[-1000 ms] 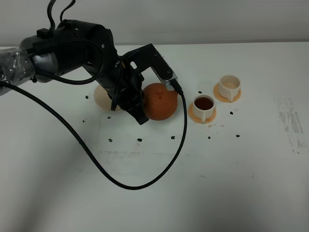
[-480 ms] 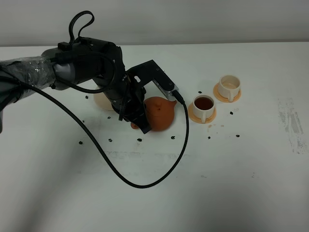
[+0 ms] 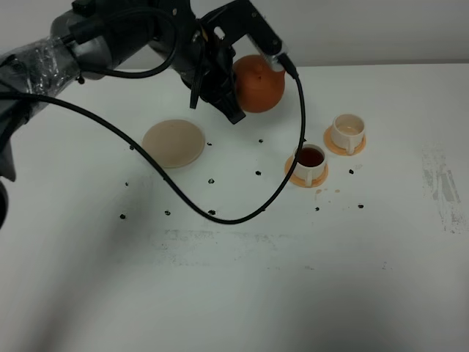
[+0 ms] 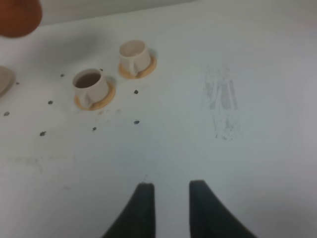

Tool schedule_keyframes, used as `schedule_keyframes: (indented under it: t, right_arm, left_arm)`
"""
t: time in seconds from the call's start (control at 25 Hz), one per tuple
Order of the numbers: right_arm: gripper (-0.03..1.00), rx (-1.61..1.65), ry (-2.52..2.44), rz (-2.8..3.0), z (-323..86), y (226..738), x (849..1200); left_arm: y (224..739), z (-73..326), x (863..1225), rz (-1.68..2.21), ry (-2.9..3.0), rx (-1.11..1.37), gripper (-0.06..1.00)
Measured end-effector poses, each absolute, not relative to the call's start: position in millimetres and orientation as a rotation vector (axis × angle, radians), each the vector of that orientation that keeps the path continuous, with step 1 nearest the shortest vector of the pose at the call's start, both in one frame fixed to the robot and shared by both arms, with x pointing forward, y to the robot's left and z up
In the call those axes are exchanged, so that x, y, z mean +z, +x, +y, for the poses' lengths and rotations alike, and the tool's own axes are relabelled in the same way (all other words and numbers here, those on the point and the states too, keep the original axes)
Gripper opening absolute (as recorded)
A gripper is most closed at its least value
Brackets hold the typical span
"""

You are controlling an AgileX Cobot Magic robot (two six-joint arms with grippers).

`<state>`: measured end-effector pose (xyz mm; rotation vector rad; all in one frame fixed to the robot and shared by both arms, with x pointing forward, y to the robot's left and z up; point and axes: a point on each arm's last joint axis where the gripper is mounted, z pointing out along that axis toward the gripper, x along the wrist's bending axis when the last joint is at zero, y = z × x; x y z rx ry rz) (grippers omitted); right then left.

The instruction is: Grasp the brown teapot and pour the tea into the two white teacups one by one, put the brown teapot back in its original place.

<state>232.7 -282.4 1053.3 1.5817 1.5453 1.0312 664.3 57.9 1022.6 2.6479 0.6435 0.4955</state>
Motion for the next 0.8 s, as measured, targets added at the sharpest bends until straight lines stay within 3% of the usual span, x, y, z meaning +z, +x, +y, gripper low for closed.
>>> schedule_keyframes:
  t: [0.32,0.8]
  right_arm:
    - [0.20,1.031,1.582,1.545,-282,233,1053]
    - [0.20,1.031,1.582,1.545,-282,233,1053]
  left_arm:
    - [706,31,989,0.416,2.668,0.595,0.13]
    - [706,-2,953,0.116,2.736,0.773,0.13]
